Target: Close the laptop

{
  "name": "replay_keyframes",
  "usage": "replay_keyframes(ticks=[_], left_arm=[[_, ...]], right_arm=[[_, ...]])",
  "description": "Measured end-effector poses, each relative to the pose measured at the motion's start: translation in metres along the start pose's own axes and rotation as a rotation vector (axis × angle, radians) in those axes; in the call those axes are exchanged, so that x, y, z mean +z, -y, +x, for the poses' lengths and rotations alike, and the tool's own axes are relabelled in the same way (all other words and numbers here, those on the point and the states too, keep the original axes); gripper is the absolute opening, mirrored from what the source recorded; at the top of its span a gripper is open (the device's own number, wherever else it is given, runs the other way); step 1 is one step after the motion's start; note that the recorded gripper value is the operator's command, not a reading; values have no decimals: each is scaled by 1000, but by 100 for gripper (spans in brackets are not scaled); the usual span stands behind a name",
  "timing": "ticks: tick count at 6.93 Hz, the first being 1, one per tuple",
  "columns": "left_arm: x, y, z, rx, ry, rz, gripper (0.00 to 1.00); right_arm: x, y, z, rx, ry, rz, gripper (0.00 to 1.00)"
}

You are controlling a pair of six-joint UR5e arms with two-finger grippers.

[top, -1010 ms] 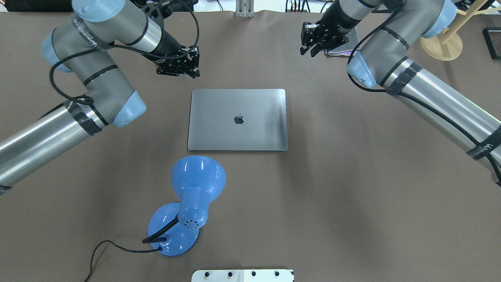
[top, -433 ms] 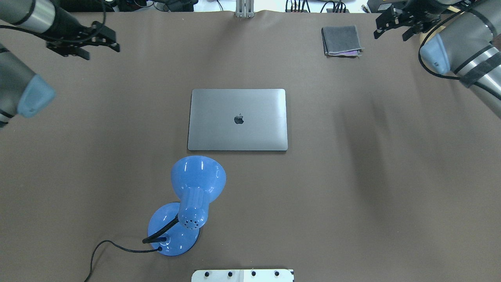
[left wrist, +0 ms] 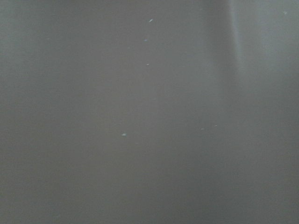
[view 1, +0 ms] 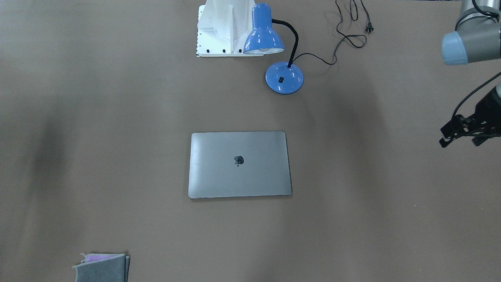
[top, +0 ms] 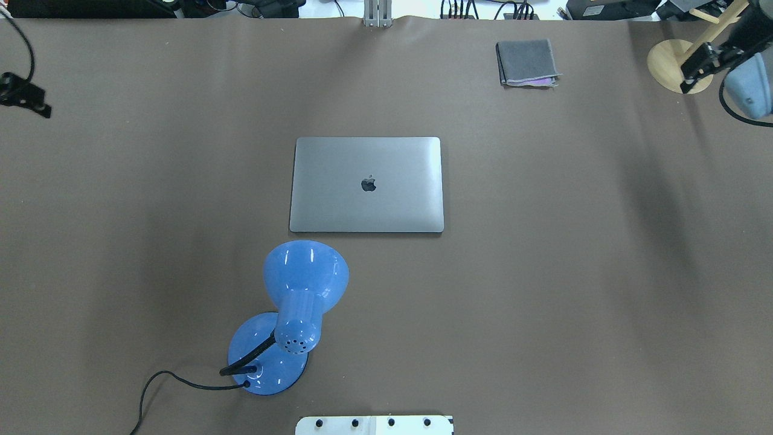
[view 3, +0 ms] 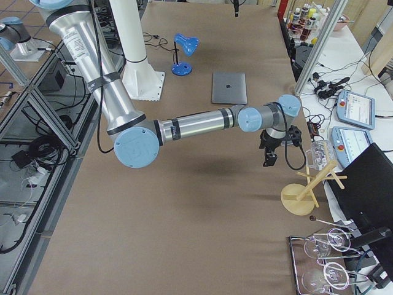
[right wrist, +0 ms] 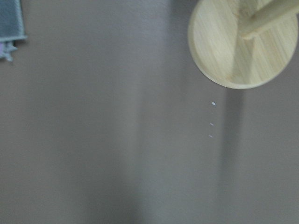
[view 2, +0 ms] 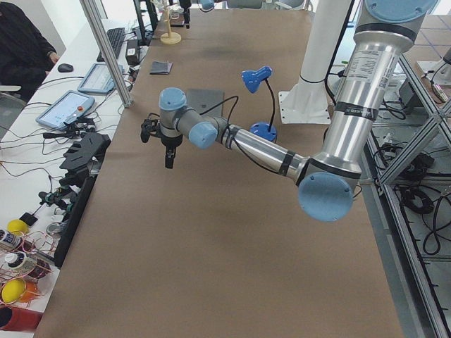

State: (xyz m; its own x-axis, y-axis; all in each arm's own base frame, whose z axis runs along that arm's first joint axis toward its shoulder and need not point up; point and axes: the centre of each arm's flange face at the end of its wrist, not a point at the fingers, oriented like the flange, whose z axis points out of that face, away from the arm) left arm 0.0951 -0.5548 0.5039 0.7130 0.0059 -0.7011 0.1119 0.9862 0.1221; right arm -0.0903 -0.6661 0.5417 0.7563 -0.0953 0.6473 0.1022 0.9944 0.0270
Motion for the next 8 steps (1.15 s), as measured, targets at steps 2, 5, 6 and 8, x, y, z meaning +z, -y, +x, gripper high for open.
replay_keyframes(ticks=[2, 5, 6, 8], left_arm=[[6, -43, -85, 25, 49, -47, 98], [8, -79, -136, 30, 60, -87, 98], [2, -82, -147, 22, 27, -90, 98], [-14, -80, -168, 3, -34, -93, 98]], right_arm=[[19, -58, 89, -55, -18, -38, 100], [14, -145, 158, -62, 25, -8, 100], [6, -166, 156, -65, 32, 9, 100], [-5, -175, 147, -75, 33, 30, 100]])
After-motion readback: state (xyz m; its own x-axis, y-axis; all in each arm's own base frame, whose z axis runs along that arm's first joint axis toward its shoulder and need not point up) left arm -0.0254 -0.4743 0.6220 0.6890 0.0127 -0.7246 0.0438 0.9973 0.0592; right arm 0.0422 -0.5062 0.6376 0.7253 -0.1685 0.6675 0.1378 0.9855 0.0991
